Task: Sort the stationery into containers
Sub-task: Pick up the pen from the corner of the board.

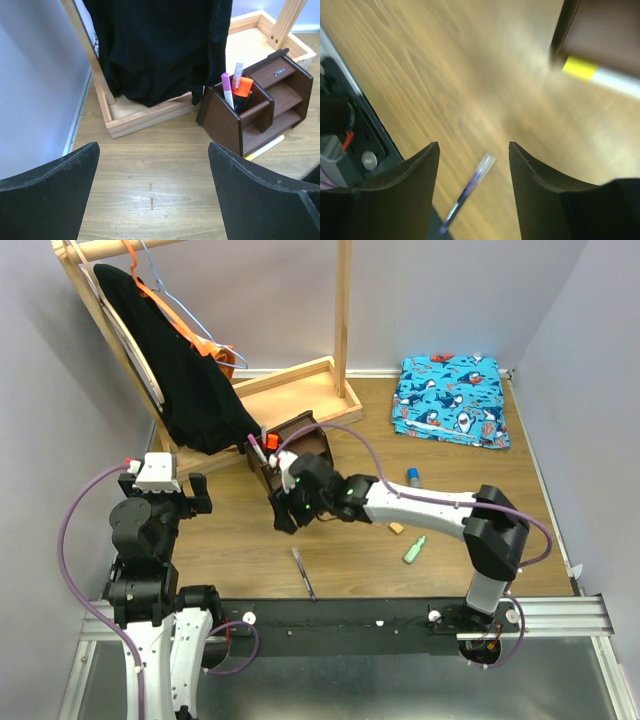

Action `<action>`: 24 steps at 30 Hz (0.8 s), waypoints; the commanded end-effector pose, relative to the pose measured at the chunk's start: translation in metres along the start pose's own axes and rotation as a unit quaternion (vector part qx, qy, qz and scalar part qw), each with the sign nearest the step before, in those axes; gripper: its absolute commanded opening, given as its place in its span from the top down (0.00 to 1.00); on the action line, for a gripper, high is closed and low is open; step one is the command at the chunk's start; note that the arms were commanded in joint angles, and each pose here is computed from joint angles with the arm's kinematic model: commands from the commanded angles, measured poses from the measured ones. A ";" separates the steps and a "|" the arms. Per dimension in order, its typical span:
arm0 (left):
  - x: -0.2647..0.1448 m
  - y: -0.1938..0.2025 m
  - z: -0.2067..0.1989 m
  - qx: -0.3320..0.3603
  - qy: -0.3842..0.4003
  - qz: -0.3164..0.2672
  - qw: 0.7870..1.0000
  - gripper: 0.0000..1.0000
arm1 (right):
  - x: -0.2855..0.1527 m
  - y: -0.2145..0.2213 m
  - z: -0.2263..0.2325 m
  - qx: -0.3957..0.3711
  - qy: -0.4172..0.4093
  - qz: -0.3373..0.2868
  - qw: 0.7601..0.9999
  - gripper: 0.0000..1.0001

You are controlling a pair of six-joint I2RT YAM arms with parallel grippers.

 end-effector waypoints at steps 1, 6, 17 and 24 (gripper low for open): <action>-0.009 -0.004 0.005 -0.007 -0.021 -0.024 0.999 0.01 | 0.011 0.059 -0.002 0.078 0.082 0.107 0.988 0.33; -0.020 0.002 0.009 0.004 -0.034 -0.016 0.999 0.01 | 0.022 0.095 -0.005 0.104 0.150 0.143 0.973 0.33; -0.028 0.002 0.010 0.009 -0.041 -0.019 0.999 0.01 | 0.050 0.125 -0.017 0.115 0.205 0.174 0.956 0.39; -0.028 -0.003 0.011 0.009 -0.044 -0.025 0.999 0.01 | 0.053 0.164 -0.024 0.063 0.271 0.213 0.937 0.43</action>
Point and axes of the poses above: each gripper's point midway between its finger pads, its own x axis out along the fingers, its own z axis along the line the jaws close on, y = z × x, the point moved 3 cm from there along -x, back along the fingers, and after that the axes turned 4 degrees about x, right-handed, at the moved point
